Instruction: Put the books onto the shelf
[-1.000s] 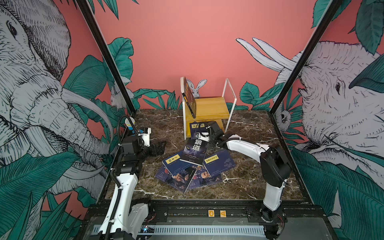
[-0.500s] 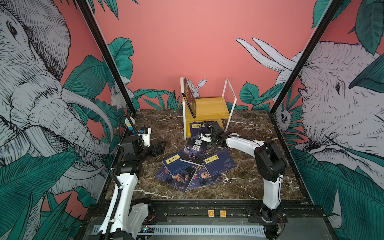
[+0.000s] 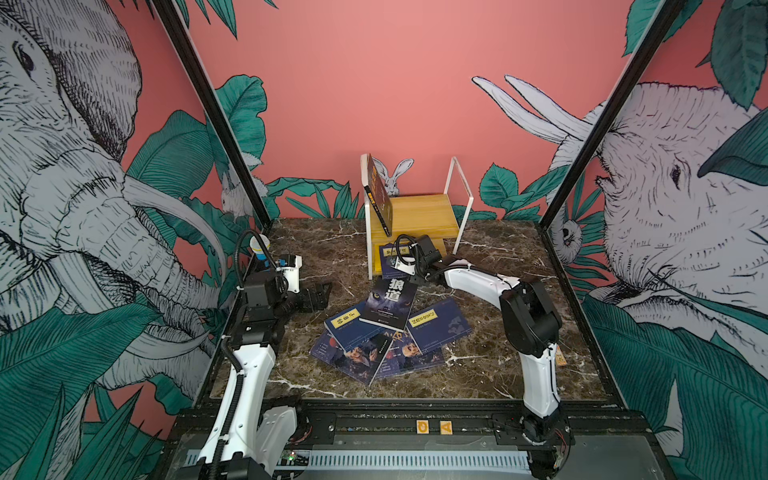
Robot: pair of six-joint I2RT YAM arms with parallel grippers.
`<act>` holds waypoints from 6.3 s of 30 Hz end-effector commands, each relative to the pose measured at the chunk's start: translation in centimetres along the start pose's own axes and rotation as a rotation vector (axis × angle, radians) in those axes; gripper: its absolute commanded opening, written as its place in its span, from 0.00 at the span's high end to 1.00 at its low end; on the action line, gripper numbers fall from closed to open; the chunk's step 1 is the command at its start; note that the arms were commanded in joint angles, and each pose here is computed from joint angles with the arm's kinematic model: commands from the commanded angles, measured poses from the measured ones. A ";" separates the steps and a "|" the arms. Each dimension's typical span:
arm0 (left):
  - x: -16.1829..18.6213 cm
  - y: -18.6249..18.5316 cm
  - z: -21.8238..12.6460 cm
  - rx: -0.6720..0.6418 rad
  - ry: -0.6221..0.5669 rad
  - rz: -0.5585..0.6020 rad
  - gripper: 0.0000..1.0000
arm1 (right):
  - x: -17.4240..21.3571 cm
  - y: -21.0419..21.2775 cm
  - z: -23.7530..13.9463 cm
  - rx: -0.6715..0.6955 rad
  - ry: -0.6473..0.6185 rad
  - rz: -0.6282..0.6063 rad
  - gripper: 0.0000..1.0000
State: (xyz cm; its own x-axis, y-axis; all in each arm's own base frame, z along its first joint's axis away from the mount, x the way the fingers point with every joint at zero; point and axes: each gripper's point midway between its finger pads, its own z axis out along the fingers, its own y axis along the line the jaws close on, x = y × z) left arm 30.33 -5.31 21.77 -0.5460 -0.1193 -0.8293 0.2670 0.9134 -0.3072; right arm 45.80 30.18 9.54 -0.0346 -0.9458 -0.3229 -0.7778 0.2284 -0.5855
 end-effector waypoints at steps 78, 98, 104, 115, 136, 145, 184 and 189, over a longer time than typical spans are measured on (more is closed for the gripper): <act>-0.4 0.3 -0.3 -0.001 -0.028 -0.004 0.00 | -2.2 -0.2 1.7 0.021 0.017 -0.096 0.76; -0.2 0.5 0.0 0.001 -0.017 -0.013 0.00 | -2.8 -1.0 2.4 0.052 0.006 -0.103 0.77; -0.2 0.5 0.0 0.002 -0.018 -0.014 0.01 | -3.2 -1.1 2.4 0.052 -0.006 -0.078 0.77; -0.1 0.5 0.0 0.003 -0.018 -0.015 0.00 | -3.3 -1.1 1.8 0.046 -0.007 -0.080 0.74; -1.5 -1.1 0.5 0.096 -0.007 0.040 0.01 | 3.0 -4.6 -20.1 0.206 -0.181 0.482 0.58; -4.1 -5.1 3.8 0.219 0.012 0.327 0.01 | 5.9 -12.8 -27.9 0.380 -0.340 0.873 0.47; -13.8 -5.6 17.7 0.111 -0.203 0.496 0.00 | 2.3 -21.1 -25.4 0.263 -0.673 1.243 0.87; -13.8 -5.3 18.1 0.097 -0.196 0.488 0.00 | 2.7 -20.5 -25.9 0.268 -0.681 1.257 0.85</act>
State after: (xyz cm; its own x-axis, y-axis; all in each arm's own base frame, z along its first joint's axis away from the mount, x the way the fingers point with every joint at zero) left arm 49.80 -16.11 24.51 -0.2212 0.2505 -0.9425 0.5705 0.8171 0.0833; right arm 46.70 16.93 34.66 -0.3462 0.0503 -0.9368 -0.2885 0.9445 0.1573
